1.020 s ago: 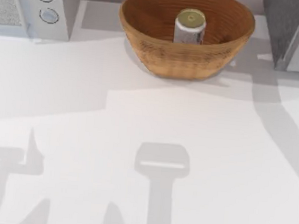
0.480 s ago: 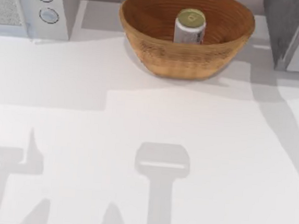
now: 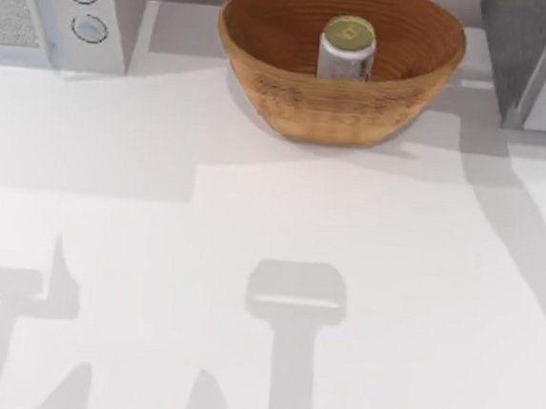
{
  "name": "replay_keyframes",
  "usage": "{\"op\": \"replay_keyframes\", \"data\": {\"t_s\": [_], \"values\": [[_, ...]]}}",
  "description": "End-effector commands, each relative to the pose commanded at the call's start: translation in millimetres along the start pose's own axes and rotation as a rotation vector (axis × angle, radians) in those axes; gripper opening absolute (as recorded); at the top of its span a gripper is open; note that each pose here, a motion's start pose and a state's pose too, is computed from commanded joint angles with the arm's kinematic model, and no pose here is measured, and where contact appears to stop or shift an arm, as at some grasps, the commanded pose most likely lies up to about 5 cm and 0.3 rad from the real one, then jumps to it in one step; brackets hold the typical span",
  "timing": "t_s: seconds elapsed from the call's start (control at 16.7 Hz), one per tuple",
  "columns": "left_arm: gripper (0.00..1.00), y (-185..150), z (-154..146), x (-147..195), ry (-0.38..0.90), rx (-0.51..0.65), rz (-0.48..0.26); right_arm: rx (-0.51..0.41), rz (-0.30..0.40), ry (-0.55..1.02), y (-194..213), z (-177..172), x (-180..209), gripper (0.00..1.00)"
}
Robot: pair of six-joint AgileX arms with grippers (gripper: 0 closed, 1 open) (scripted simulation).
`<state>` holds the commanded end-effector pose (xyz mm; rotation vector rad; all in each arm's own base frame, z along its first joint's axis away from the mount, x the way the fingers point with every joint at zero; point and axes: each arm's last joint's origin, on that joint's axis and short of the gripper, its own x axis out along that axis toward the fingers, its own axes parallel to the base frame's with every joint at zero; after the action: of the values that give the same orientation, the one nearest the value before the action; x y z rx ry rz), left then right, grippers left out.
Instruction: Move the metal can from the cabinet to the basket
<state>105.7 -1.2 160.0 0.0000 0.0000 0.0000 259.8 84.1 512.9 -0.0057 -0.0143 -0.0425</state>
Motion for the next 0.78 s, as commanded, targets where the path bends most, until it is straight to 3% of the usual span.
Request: {"op": "replay_keyframes", "data": {"t_s": [0.36, 0.78], "values": [[1.0, 0, 0, 0, 0.0, 0.0, 0.0, -0.016, -0.013, 0.044, -31, -45, -36, 1.0], [1.0, 0, 0, 0, 0.0, 0.0, 0.0, -0.007, 0.002, 0.052, -72, -165, -115, 1.0]]}}
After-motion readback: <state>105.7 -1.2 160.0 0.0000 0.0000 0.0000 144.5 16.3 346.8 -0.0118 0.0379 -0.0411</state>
